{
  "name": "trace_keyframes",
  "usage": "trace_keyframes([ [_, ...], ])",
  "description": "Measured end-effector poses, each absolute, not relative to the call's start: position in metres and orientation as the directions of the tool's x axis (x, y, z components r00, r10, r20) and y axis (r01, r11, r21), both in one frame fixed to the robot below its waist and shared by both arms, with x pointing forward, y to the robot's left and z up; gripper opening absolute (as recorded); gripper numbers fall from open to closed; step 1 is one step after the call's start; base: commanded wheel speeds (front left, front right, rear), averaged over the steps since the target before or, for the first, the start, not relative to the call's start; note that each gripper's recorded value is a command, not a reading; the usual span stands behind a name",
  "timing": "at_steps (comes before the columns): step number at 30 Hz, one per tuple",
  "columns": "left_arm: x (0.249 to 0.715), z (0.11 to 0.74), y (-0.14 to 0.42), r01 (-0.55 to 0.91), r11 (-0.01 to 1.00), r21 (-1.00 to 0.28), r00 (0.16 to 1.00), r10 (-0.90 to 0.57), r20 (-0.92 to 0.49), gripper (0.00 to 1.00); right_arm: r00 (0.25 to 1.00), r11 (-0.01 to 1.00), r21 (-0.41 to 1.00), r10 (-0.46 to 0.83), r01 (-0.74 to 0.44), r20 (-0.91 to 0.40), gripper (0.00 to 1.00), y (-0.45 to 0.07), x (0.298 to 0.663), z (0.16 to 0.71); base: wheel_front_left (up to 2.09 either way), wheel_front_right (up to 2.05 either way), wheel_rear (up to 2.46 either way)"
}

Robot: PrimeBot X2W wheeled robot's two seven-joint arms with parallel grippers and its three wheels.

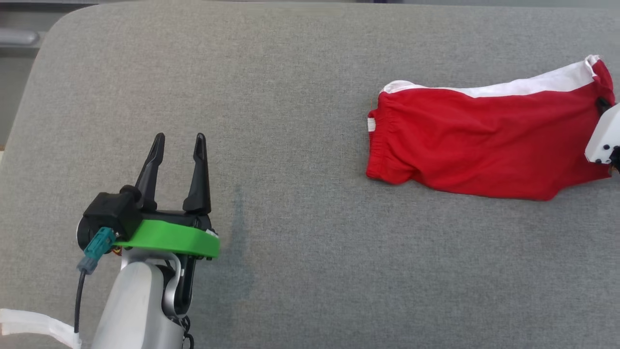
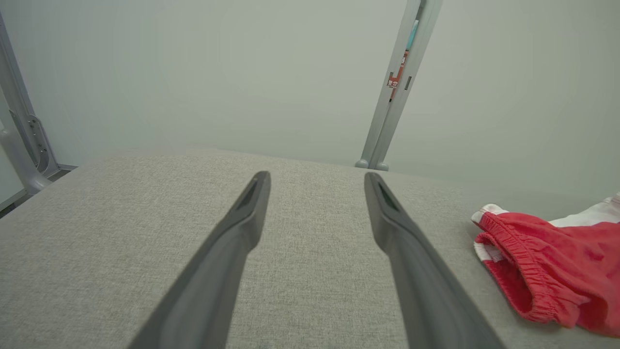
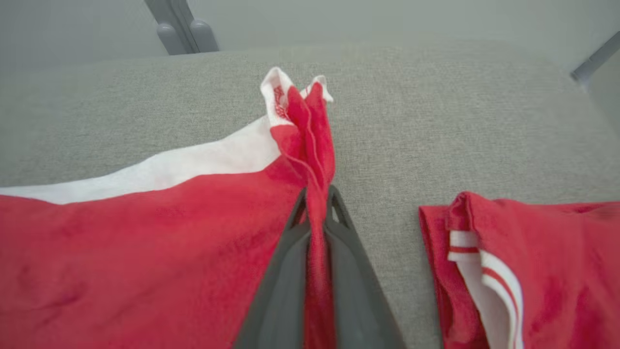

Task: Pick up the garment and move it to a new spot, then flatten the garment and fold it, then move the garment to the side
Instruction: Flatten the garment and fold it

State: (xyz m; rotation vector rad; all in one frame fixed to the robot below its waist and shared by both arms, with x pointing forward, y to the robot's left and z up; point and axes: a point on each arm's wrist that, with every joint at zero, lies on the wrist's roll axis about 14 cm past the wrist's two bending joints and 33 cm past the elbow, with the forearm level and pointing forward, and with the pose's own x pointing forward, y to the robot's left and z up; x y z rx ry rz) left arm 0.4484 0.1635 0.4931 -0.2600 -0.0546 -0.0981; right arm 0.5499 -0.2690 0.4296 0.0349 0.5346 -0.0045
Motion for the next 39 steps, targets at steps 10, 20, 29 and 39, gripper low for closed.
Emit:
trace_keyframes([
  [10,0.442,0.502,0.153,0.133,0.955,-0.266,0.99,-0.114,0.086,1.0,0.899,0.995,0.008,0.09,-0.096,-0.428,0.0,-0.232,0.552,0.467,0.0,0.0,0.0],
  [20,0.436,0.508,0.155,0.129,0.95,-0.283,0.99,-0.105,0.098,1.0,0.864,0.937,0.098,0.347,-0.335,-0.365,0.0,-0.111,0.553,0.49,0.0,0.0,0.0],
  [29,0.435,0.502,0.162,0.106,0.952,-0.286,0.993,-0.086,0.083,1.0,0.792,0.894,0.134,0.442,-0.428,-0.42,0.0,-0.054,0.54,0.471,0.0,0.0,0.0],
  [39,0.433,0.497,0.165,0.095,0.951,-0.294,0.995,-0.079,0.067,1.0,0.732,0.884,0.182,0.459,-0.43,-0.503,1.0,-0.029,0.529,0.442,0.0,0.0,0.0],
])
